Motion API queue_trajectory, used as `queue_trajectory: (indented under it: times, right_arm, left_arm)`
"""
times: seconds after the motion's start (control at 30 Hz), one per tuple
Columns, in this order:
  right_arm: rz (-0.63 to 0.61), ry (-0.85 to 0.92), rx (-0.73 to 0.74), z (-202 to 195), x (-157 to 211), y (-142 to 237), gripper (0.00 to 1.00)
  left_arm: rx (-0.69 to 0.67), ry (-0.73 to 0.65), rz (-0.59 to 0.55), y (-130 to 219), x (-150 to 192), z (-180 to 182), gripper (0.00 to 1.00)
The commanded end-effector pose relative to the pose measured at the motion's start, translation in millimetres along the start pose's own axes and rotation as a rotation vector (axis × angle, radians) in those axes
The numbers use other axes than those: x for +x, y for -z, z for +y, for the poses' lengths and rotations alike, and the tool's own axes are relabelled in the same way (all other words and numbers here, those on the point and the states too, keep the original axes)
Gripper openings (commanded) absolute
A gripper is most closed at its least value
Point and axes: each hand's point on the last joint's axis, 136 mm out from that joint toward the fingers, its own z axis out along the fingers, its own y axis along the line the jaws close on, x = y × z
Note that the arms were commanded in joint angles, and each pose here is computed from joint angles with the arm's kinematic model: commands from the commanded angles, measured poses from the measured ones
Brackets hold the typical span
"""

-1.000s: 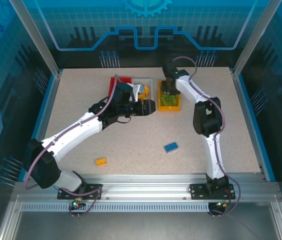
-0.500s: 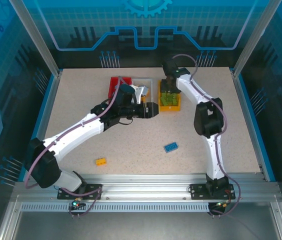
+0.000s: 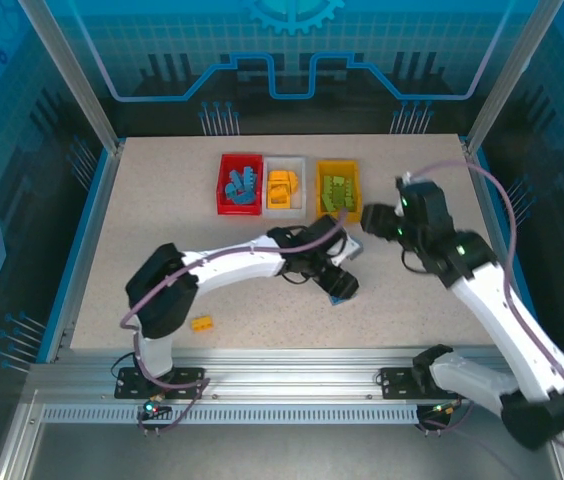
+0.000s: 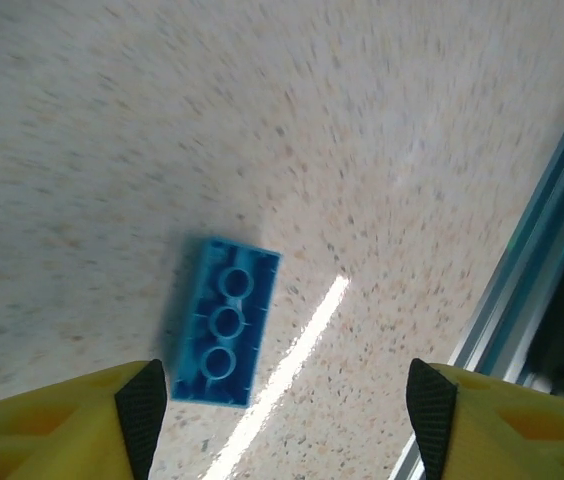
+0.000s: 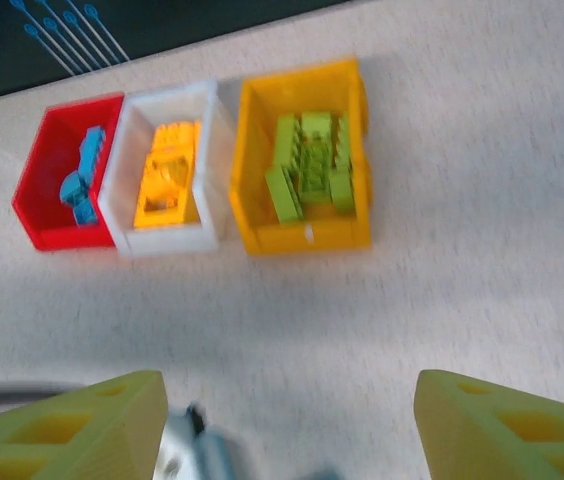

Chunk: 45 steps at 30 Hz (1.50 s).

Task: Sort the legos into containers by color

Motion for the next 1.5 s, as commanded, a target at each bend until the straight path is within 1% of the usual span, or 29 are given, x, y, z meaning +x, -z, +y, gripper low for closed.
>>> queue_trajectory:
  times: [0.0, 0.1, 0.17, 0.27, 0.3, 0.4, 0.47, 0.57, 0.6, 0.63, 0.7, 0.8, 0.87, 0.97, 1.03, 1.1, 1.2, 1.27, 1.37, 1.47]
  right_arm:
    - [0.118, -0.088, -0.005, -21.8, 57.2, 23.3, 0.70]
    - [0.129, -0.134, -0.041, -29.5, 77.1, 48.3, 0.71]
    - [0.146, -0.159, -0.068, -29.0, 85.6, 54.9, 0.71]
    - [0.169, -0.176, -0.090, -27.1, 93.6, 56.0, 0.70]
    - [0.175, -0.179, -0.096, -26.0, 94.6, 55.2, 0.70]
    - [0.186, -0.179, -0.114, -21.1, 94.6, 51.8, 0.69]
    - [0.194, -0.173, -0.113, -20.2, 95.2, 48.9, 0.68]
    - [0.197, -0.172, -0.115, -19.1, 95.5, 46.6, 0.68]
    - [0.199, -0.173, -0.116, -18.9, 95.7, 46.1, 0.67]
    - [0.200, -0.174, -0.117, -19.0, 96.5, 46.0, 0.67]
    - [0.202, -0.175, -0.115, -19.7, 97.6, 44.7, 0.67]
    - [0.194, -0.174, -0.133, -16.4, 95.4, 44.5, 0.66]
    - [0.187, -0.154, -0.177, -7.7, 91.4, 44.0, 0.66]
    - [0.165, -0.087, -0.306, 18.8, 79.6, 43.6, 0.65]
    - [0.162, -0.027, -0.387, 39.6, 74.1, 38.6, 0.64]
    - [0.181, 0.042, -0.419, 58.5, 73.3, 27.0, 0.65]
    - [0.179, 0.153, -0.460, 95.2, 69.0, 10.7, 0.65]
    - [0.153, 0.189, -0.499, 122.3, 60.9, -0.6, 0.65]
    - [0.105, 0.200, -0.550, 156.4, 47.6, -18.0, 0.64]
    - [0.050, 0.182, -0.587, 182.5, 31.1, -33.0, 0.65]
  left_arm:
    - [-0.075, -0.143, 0.081, -16.5, 10.4, 2.7, 0.69]
    - [-0.147, -0.156, 0.130, -34.4, 21.7, 18.1, 0.71]
    - [-0.179, -0.158, 0.146, -43.2, 27.0, 27.2, 0.72]
    - [-0.199, -0.156, 0.152, -53.5, 31.4, 33.4, 0.73]
    - [-0.211, -0.158, 0.149, -55.6, 31.6, 35.5, 0.78]
    - [-0.214, -0.158, 0.133, -58.7, 29.6, 34.7, 0.77]
    - [-0.201, -0.153, 0.137, -62.2, 30.3, 32.9, 0.73]
    - [-0.191, -0.148, 0.155, -69.1, 36.2, 31.8, 0.65]
    - [-0.187, -0.147, 0.159, -70.9, 38.1, 31.2, 0.58]
    - [-0.181, -0.143, 0.160, -71.8, 39.6, 31.0, 0.50]
    - [-0.172, -0.137, 0.160, -72.2, 40.3, 29.3, 0.37]
    - [-0.193, -0.124, 0.127, -65.6, 34.6, 30.4, 0.33]
    - [-0.211, -0.107, 0.086, -52.3, 25.5, 31.4, 0.33]
    - [-0.226, -0.025, -0.015, -13.0, 2.0, 40.6, 0.33]
    - [-0.243, 0.069, -0.096, 24.5, -15.5, 59.3, 0.34]
    - [-0.253, 0.160, -0.159, 56.1, -25.5, 82.5, 0.34]
    - [-0.289, 0.319, -0.242, 103.9, -34.9, 133.7, 0.34]
    - [-0.339, 0.411, -0.290, 131.4, -36.5, 173.1, 0.34]
    - [-0.405, 0.551, -0.344, 162.5, -33.5, 229.2, 0.33]
    - [-0.444, 0.686, -0.392, 180.2, -29.5, 283.2, 0.33]
